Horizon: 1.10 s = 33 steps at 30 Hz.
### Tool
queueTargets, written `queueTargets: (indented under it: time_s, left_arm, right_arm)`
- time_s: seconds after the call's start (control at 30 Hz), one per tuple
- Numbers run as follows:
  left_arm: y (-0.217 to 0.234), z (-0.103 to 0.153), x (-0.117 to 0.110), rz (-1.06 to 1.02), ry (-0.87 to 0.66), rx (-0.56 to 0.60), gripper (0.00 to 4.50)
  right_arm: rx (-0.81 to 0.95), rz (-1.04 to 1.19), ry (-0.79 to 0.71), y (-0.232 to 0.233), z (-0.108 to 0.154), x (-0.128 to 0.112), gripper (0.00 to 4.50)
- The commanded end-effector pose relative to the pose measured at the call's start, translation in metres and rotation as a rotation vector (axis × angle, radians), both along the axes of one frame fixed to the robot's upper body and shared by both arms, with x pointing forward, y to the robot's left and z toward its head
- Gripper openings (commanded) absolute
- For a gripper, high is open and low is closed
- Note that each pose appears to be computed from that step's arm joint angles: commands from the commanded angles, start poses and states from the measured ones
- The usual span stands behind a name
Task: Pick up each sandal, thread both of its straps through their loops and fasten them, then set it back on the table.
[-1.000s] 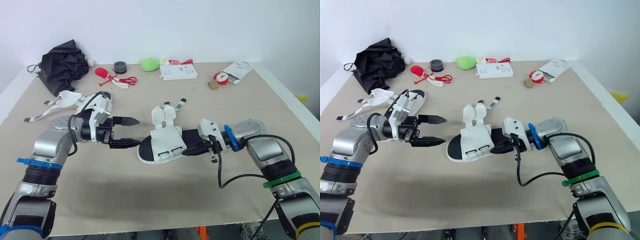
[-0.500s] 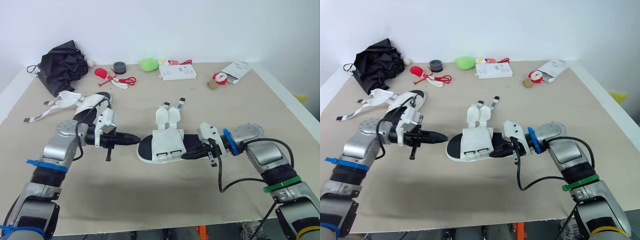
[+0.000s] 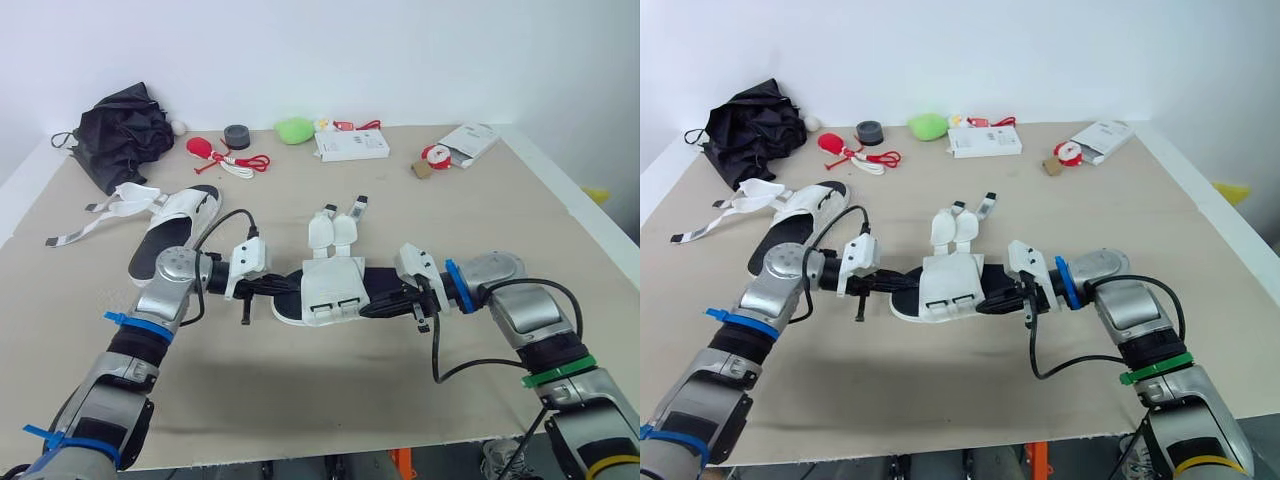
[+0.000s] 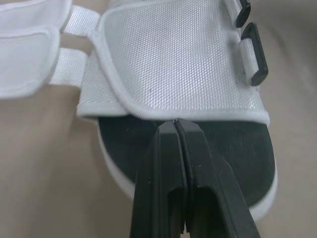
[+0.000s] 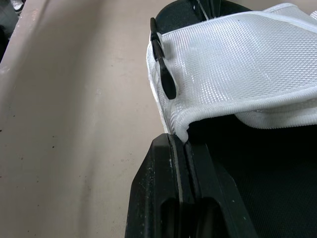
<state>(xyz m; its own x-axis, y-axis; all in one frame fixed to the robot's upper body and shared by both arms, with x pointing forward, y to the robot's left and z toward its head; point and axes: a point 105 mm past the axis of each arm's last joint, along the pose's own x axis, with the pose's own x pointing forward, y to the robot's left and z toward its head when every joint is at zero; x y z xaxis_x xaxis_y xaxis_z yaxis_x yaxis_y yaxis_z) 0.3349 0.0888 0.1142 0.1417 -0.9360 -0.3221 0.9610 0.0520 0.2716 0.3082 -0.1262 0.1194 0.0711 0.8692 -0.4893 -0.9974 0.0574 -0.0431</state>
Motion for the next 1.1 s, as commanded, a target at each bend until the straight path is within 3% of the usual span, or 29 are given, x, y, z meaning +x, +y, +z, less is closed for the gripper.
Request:
queueTargets:
  time_s: [0.03, 0.33, 0.67, 1.1]
  left_arm:
    - [-0.003, -0.011, -0.01, -0.029, 0.021, 0.04, 0.03]
    - [0.013, -0.034, -0.01, 0.049, 0.088, 0.172, 0.03]
    - [0.019, -0.002, -0.004, 0.225, 0.237, 0.064, 0.03]
    - [0.005, -0.023, -0.023, 0.174, 0.229, 0.089, 0.03]
  right_arm:
    - [-0.006, -0.044, 0.01, -0.005, -0.006, 0.002, 0.0]
    - [-0.014, -0.076, 0.028, -0.008, -0.009, 0.005, 0.0]
    - [-0.035, -0.09, 0.038, -0.011, -0.014, 0.008, 0.0]
    - [-0.04, -0.095, 0.025, -0.013, -0.013, 0.012, 0.0]
